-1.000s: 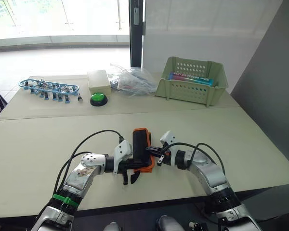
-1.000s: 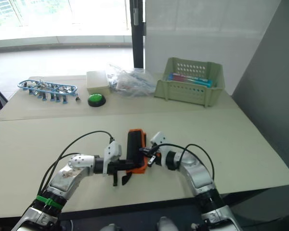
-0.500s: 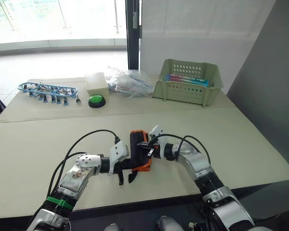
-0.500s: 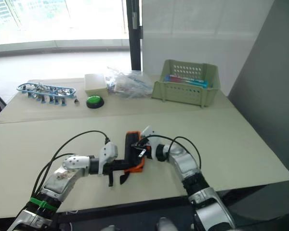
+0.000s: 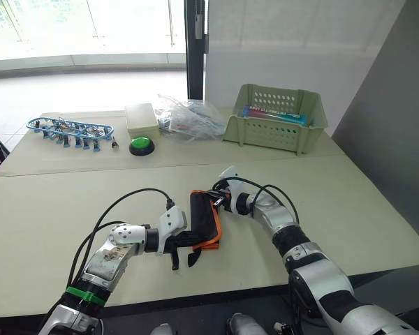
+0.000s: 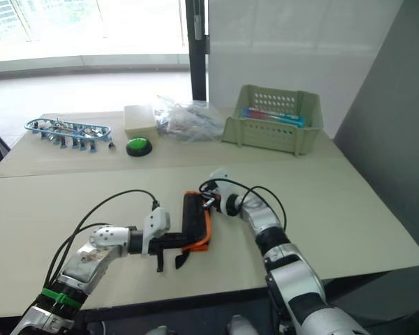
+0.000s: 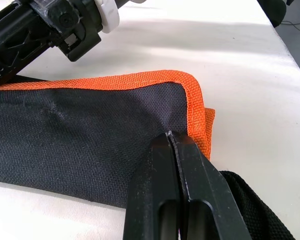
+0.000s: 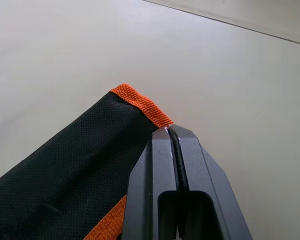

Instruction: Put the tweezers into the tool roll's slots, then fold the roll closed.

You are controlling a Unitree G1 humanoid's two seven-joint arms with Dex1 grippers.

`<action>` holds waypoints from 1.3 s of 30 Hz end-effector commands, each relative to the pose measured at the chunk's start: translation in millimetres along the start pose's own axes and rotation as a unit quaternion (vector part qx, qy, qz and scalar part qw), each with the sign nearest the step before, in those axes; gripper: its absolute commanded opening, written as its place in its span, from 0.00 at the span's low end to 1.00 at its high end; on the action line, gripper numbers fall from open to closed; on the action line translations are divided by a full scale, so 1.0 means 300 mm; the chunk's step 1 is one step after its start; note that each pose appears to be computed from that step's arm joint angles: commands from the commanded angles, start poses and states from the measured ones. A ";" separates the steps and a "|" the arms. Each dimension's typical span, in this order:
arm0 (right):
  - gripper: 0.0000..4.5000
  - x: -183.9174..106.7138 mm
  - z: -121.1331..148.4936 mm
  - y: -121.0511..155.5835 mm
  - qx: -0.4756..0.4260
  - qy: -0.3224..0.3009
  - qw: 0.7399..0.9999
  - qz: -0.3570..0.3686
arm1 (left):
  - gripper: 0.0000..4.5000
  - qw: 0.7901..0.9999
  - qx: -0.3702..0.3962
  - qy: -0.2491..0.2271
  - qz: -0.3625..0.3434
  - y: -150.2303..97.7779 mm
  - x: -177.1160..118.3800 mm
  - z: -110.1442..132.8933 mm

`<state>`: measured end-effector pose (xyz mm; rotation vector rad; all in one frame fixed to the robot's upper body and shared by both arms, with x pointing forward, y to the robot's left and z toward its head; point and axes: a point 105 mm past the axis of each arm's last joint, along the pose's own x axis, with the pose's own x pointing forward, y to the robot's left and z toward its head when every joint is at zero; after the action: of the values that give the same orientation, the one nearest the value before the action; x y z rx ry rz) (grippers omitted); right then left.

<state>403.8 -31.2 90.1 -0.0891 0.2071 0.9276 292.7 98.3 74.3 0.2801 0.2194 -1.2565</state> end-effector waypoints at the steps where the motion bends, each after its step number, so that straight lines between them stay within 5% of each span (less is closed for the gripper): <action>1: 0.00 -0.052 0.097 0.056 0.000 -0.089 0.995 0.047 | 0.01 0.999 0.002 -0.030 0.019 0.004 -0.044 0.029; 4: 0.00 -0.144 0.148 0.069 -0.022 -0.121 0.991 0.045 | 0.01 0.992 0.014 -0.114 0.054 0.016 -0.125 0.133; 7: 0.00 -0.299 0.174 0.058 -0.041 -0.135 0.990 0.024 | 0.01 0.988 0.015 -0.114 0.099 0.027 -0.260 0.132; 8: 0.12 -0.343 0.177 0.054 -0.045 -0.134 0.990 0.015 | 0.00 0.988 0.014 -0.107 0.108 0.026 -0.295 0.125; 20: 1.00 -0.854 -0.030 -0.098 -0.048 -0.023 0.990 -0.131 | 0.85 0.966 -0.061 -0.022 0.251 0.033 -0.679 -0.046; 22: 1.00 -0.905 -0.062 -0.106 -0.037 -0.019 0.987 -0.155 | 1.00 0.960 -0.059 -0.013 0.275 0.043 -0.729 -0.063; 28: 1.00 -0.963 -0.116 -0.135 -0.029 -0.016 0.975 -0.219 | 1.00 0.953 -0.051 -0.001 0.297 0.043 -0.750 -0.086; 39: 1.00 -0.947 -0.113 -0.127 -0.026 -0.011 0.978 -0.206 | 1.00 0.954 -0.053 0.011 0.296 0.049 -0.742 -0.103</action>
<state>263.9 -281.2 106.5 -0.1356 0.1648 0.5184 238.9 313.1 110.6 0.2131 0.2201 -0.6421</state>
